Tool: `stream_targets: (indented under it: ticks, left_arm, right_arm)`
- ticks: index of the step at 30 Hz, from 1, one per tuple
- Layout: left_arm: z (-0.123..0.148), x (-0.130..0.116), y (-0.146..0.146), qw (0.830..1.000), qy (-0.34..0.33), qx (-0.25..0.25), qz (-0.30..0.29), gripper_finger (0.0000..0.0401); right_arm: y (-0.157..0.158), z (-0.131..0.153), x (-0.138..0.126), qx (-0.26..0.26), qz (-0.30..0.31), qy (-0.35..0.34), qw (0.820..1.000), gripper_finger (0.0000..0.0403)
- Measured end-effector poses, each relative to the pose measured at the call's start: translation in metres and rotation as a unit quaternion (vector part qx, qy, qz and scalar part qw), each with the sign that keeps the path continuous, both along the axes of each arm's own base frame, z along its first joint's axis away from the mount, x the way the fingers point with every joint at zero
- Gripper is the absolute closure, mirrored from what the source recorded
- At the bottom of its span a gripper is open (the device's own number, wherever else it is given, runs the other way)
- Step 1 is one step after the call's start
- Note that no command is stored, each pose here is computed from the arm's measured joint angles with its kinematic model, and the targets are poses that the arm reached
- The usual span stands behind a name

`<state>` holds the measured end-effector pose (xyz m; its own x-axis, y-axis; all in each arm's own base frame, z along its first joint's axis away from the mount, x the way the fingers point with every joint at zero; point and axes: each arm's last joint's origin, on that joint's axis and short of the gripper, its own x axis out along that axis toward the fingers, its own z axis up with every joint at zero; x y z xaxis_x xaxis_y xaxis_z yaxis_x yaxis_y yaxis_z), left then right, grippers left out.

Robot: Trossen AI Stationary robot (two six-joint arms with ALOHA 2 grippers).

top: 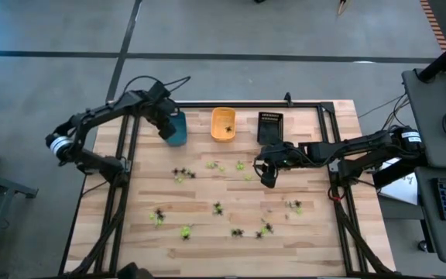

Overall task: Sort Halloween decoration
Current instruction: Put the white skull toy into the blue bin, then put the green spider toy into the black bin

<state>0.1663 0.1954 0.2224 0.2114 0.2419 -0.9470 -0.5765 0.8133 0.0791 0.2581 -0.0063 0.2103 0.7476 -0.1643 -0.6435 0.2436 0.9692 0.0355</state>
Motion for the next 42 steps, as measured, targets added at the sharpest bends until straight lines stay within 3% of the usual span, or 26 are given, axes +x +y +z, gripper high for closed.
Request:
stream_targets:
  ticks: [8, 16, 26, 34, 42]
  left_arm:
    - [-0.018, 0.008, 0.009, 0.999, 0.022, -0.029, 0.004, 0.0347]
    - [-0.018, 0.009, 0.01, 0.999, 0.021, -0.027, 0.004, 0.0297]
    - [-0.012, 0.01, 0.006, 0.999, -0.001, -0.029, 0.019, 0.029]
    - [0.02, 0.019, -0.019, 0.995, -0.096, 0.012, -0.004, 0.0299]
    - [0.045, 0.036, -0.074, 0.964, -0.248, 0.063, -0.076, 0.0311]
  right_arm:
    - [0.0, 0.0, 0.0, 0.0, 0.0, 0.0, 1.0, 0.0273]
    - [0.0, 0.0, 0.0, 0.0, 0.0, 0.0, 1.0, 0.0259]
    - [0.0, 0.0, 0.0, 0.028, -0.023, -0.006, 0.999, 0.0255]
    - [0.001, 0.0, 0.0, 0.093, -0.052, -0.017, 0.994, 0.0265]
    - [0.006, 0.001, 0.001, 0.096, 0.0, -0.011, 0.995, 0.0276]
